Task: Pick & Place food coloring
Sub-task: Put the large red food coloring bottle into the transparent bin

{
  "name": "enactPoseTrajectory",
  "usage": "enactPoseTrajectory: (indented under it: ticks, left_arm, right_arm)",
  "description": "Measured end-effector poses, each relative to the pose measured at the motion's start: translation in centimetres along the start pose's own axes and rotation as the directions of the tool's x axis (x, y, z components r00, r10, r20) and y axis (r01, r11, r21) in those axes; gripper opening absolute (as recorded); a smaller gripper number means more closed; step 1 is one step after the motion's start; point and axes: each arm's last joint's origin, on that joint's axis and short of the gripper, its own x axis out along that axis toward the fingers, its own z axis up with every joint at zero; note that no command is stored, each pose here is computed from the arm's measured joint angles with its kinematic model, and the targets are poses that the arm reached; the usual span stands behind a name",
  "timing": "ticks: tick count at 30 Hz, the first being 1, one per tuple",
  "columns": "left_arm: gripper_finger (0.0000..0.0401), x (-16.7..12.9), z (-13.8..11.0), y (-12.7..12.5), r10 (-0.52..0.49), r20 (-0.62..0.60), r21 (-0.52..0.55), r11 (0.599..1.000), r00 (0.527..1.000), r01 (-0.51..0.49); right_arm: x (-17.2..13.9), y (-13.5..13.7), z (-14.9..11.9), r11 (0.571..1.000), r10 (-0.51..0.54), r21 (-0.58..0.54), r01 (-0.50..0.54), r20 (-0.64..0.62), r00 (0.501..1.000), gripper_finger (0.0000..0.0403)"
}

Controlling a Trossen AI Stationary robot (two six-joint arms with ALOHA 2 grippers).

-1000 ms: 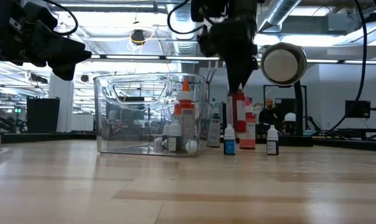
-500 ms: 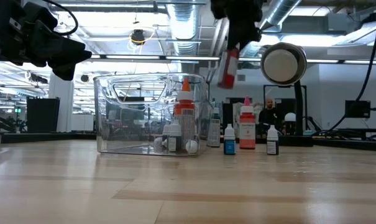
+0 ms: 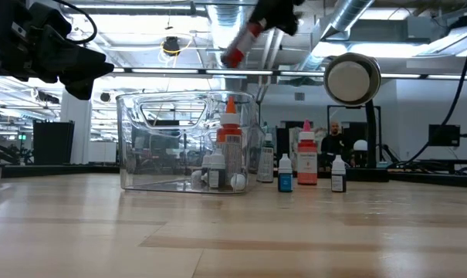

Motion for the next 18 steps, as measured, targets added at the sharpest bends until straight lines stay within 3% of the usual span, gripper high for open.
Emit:
enactPoseTrajectory:
  ticks: [6, 18]
  left_arm:
    - [0.0118, 0.0, 0.0, 0.0, 0.0, 0.0, 0.0, 1.0, 1.0, 0.0]
    - [0.0118, 0.0, 0.0, 0.0, -0.001, 0.0, 0.0, 1.0, 1.0, 0.001]
  right_arm:
    - [2.5, 2.1, 1.0, 0.994, 0.068, -0.096, -0.061, 0.067, 0.995, 0.0105]
    - [7.0, 4.5, 3.8, 0.984, 0.057, -0.166, -0.06, -0.023, 0.998, 0.0105]
